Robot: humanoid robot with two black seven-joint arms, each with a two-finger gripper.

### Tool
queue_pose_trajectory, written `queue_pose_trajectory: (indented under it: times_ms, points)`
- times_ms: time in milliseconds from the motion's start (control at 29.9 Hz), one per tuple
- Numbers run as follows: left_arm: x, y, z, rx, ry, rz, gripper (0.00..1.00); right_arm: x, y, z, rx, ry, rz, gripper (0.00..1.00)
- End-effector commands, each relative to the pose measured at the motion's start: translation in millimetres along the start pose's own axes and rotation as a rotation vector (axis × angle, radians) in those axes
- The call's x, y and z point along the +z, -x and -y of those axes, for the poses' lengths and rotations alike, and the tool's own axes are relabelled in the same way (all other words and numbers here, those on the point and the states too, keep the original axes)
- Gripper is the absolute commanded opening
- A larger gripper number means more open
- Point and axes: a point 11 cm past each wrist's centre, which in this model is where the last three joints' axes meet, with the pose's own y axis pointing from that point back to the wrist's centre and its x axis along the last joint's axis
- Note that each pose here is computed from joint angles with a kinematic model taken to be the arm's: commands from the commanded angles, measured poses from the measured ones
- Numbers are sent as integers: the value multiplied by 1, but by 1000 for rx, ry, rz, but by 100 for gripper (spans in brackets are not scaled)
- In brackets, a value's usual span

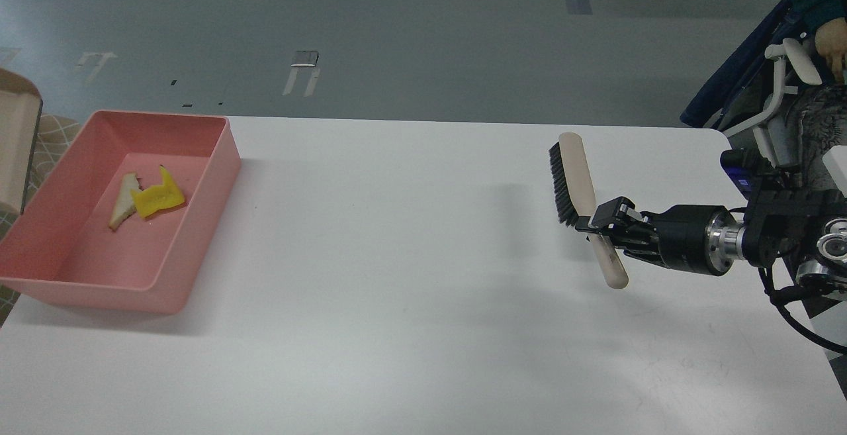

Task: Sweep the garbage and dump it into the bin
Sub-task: 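Tilt the dustpan with the left gripper to dump contents into bin, then lower the dustpan back onto the table with the left gripper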

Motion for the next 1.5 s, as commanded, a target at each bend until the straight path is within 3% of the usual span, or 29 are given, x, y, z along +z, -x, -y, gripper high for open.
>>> queue_pose_trajectory:
  times_ms: [0,134,267,368,502,669,903,1103,1471]
  points:
    - [21,-1,11,23,102,-179,0,0,0,0,1,-2,0,0]
    - [50,0,27,55,249,-392,0,-1,-1,0,2,-1,-1,0]
    - [73,25,57,29,277,-535,0,0,-3,-3,10,3,-3,0]
    - [89,53,76,-12,296,-605,0,1,-4,-4,12,5,-3,0]
    - [107,126,103,-112,301,-721,0,4,-6,-9,19,14,-3,0]
    - [130,182,111,-174,301,-765,0,7,-10,-15,33,26,-3,0]
    - [165,290,93,-334,285,-733,0,11,-11,-19,39,36,-5,0]
    - [182,360,74,-404,253,-688,0,15,-12,-23,44,48,0,0]
    - [185,446,43,-449,275,-459,0,16,-11,-22,42,50,2,0]
